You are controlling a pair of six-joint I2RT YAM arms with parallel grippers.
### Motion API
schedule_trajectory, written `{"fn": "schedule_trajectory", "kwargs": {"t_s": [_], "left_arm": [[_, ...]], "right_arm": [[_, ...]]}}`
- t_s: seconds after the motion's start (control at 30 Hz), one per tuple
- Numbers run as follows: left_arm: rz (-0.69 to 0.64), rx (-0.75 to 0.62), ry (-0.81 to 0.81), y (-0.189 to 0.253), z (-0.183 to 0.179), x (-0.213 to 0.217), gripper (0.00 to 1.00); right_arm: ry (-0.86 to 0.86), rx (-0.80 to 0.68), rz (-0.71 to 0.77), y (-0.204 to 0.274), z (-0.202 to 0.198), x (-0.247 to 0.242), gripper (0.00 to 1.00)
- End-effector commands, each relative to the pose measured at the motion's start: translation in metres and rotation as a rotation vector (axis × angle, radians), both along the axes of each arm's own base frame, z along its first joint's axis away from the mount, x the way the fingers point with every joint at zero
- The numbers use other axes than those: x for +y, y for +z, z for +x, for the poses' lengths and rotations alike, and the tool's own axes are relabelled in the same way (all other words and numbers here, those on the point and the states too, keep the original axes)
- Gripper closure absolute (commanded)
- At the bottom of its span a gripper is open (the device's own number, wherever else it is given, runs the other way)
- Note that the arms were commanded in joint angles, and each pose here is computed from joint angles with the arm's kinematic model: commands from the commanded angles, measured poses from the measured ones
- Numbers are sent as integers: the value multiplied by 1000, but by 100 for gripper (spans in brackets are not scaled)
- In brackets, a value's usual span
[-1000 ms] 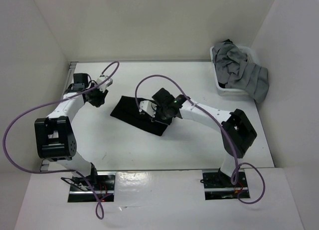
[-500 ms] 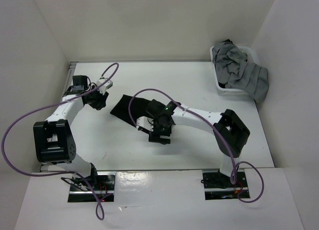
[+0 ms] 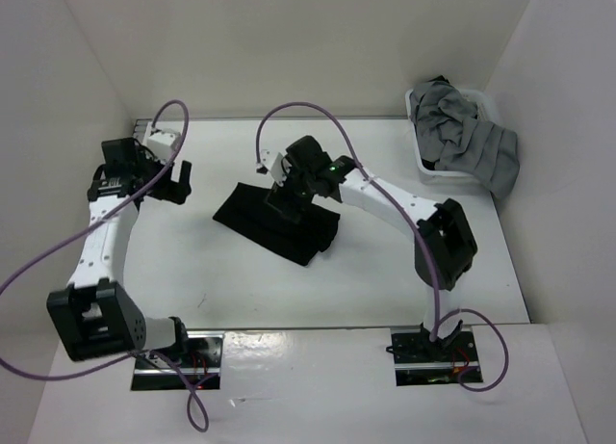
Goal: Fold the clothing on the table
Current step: Fold the skirt
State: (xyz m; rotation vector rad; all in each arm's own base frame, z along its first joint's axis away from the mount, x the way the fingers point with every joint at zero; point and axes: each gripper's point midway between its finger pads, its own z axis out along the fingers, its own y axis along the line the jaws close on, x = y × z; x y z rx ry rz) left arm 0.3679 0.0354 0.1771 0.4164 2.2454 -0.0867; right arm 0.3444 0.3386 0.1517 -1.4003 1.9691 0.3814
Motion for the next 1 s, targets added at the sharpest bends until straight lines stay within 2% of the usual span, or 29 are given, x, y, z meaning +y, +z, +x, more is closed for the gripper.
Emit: {"fn": "schedule_trajectory", "kwargs": {"t_s": [0.0, 0.2, 0.37, 0.57, 0.97], "left_arm": [[-1, -103, 137, 60, -22, 6, 1], [-80, -134, 207, 84, -51, 0, 1], [-185, -137, 197, 83, -57, -15, 1], [-170, -193, 194, 82, -65, -14, 1], [-156, -163, 208, 67, -65, -10, 1]], "right_arm": [[4, 64, 59, -21, 7, 30, 2], [29, 146, 63, -63, 23, 54, 5], [29, 174, 104, -63, 39, 66, 12], [30, 176, 150, -42, 54, 73, 12], [37, 275, 152, -70, 79, 75, 16]]}}
